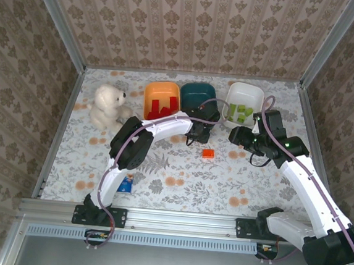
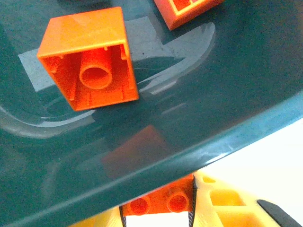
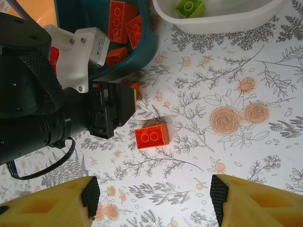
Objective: Sort the legos into containers by color
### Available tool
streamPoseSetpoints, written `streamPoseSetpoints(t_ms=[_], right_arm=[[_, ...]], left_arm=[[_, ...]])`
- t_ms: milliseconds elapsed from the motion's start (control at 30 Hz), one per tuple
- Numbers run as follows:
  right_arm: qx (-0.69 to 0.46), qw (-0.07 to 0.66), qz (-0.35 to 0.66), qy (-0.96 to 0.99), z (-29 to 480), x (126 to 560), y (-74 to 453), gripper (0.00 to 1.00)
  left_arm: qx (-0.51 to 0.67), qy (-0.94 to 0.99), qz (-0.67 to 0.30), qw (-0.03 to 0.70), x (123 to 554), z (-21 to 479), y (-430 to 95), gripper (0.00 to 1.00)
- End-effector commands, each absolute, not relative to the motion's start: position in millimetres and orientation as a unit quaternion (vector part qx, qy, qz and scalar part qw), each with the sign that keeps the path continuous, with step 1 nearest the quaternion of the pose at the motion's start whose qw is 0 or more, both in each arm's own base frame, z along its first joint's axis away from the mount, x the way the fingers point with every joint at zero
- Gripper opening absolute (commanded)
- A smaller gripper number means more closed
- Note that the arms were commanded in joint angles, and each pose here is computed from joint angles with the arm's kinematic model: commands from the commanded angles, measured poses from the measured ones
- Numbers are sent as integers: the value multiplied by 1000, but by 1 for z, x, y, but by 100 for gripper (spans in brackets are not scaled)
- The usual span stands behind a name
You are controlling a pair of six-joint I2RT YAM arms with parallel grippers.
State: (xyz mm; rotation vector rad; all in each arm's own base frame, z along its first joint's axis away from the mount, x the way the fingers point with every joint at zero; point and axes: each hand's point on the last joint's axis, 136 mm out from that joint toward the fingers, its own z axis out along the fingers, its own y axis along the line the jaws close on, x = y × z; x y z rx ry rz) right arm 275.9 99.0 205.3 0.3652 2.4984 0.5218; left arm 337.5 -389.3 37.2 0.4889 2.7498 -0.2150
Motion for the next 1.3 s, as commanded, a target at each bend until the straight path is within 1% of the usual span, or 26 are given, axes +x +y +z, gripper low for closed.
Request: streamPoseSetpoints(t_ms=[0, 167, 233, 300, 400, 700, 800, 1000, 1267], right_arm=[[139, 262, 202, 933, 203, 270, 102, 66], [134, 271, 204, 931, 211, 271, 102, 66], [130, 277, 206, 929, 215, 271, 102, 66], [128, 279, 208, 929, 215, 271, 102, 66], [126, 274, 215, 929, 212, 271, 106, 66], [117, 269, 219, 931, 212, 276, 114, 66], [116, 267, 216, 932, 209, 274, 113, 66], [119, 263, 214, 933, 205, 270, 112, 66], [118, 252, 213, 937, 197, 276, 115, 66]], left_arm=[[176, 962, -78, 191, 334, 75, -387, 27], [153, 960, -123, 200, 322, 123, -384, 26], [141, 957, -135, 216, 323, 147, -378, 26], [125, 953, -145, 233, 330, 166, -370, 26], [102, 952, -149, 246, 349, 174, -359, 26], [78, 955, -123, 258, 441, 152, -353, 26], [69, 960, -111, 249, 461, 135, -350, 26], [53, 970, -96, 215, 470, 97, -345, 26], [41, 980, -88, 174, 454, 69, -346, 27]])
